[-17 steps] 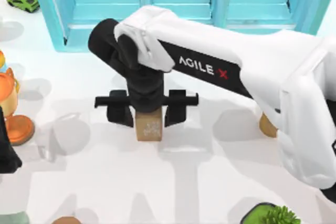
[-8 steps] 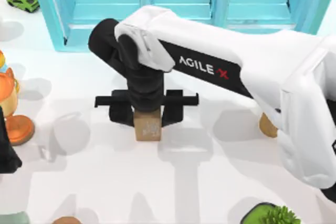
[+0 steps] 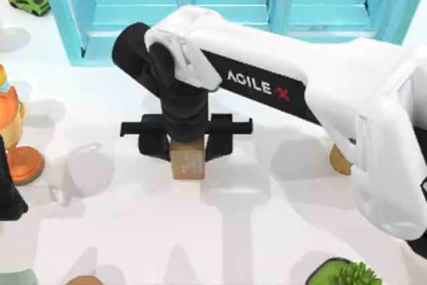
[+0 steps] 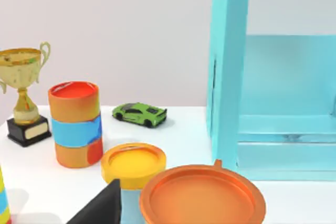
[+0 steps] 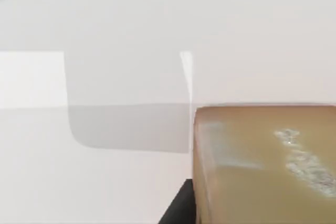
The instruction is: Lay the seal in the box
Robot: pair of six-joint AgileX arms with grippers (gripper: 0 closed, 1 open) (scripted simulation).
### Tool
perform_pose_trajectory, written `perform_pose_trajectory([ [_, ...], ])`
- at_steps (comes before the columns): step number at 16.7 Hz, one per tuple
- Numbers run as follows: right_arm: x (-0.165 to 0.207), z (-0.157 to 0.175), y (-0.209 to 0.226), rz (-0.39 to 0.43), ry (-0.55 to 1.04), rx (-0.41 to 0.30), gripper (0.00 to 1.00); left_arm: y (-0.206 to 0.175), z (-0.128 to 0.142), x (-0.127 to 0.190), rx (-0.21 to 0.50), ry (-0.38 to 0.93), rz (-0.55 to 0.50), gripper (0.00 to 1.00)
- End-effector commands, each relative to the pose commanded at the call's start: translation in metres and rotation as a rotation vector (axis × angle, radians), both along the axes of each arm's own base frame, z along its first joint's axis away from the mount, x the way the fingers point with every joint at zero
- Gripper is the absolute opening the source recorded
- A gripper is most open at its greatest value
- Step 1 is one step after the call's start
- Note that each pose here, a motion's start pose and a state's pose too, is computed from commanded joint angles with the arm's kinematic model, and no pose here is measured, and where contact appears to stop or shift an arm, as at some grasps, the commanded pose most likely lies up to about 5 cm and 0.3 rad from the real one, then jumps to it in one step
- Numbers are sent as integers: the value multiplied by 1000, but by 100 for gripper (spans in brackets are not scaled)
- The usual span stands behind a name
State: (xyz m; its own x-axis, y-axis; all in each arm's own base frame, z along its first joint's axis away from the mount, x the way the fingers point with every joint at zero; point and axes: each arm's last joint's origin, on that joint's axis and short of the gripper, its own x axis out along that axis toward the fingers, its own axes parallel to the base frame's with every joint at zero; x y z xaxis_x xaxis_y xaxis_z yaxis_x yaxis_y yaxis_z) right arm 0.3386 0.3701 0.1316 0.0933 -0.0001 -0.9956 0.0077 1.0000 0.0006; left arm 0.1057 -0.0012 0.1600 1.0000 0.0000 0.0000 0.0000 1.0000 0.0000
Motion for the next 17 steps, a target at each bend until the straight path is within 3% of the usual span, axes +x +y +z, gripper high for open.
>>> perform_pose_trajectory([
  [4, 2, 18, 5, -1, 14, -17, 0, 0, 0, 0, 0, 0, 0, 100],
  [11, 0, 88, 0, -2, -14, 14, 0, 0, 0, 0, 0, 0, 0, 100],
  [17, -3, 97, -4, -1, -6, 6, 0, 0, 0, 0, 0, 0, 0, 100],
])
